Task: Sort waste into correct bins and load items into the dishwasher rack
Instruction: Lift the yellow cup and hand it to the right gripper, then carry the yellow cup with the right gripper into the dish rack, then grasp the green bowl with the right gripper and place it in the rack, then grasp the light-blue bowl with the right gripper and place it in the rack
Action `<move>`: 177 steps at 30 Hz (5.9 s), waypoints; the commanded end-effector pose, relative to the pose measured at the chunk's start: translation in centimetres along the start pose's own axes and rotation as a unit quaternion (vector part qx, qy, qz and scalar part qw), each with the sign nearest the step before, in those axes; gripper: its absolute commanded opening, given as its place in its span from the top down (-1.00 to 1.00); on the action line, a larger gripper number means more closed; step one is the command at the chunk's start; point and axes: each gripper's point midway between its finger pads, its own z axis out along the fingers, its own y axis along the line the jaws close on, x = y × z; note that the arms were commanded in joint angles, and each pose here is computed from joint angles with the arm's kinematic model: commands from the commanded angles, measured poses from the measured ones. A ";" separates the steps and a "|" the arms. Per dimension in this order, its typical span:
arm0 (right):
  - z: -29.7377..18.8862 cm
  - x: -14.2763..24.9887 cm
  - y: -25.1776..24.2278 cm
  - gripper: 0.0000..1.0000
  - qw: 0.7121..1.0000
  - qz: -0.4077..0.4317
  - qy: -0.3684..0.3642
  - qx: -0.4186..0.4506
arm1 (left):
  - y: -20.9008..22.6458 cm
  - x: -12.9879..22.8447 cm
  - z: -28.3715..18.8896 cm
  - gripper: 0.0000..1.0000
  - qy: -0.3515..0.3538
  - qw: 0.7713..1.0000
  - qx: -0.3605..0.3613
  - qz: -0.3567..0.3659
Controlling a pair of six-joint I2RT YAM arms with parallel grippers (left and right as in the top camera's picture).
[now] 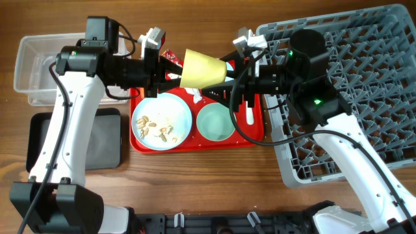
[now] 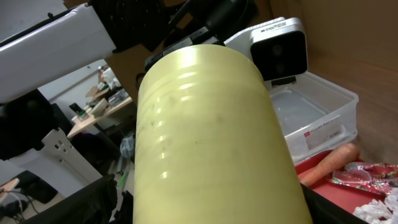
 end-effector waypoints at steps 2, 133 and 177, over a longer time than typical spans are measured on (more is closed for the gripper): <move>0.0 -0.7 1.7 -0.58 0.999 -0.023 -0.001 -0.033 | 0.1 0.0 0.2 0.92 0.002 1.000 -0.002 0.009; -24.6 6.5 -9.6 0.91 0.534 0.084 0.042 0.840 | 5.6 0.5 -21.9 -1.00 -0.452 0.775 -0.436 -0.070; -28.2 8.9 -24.9 0.60 0.315 -0.099 0.325 0.886 | 5.6 0.5 -21.9 -1.00 -0.452 0.776 -0.435 -0.070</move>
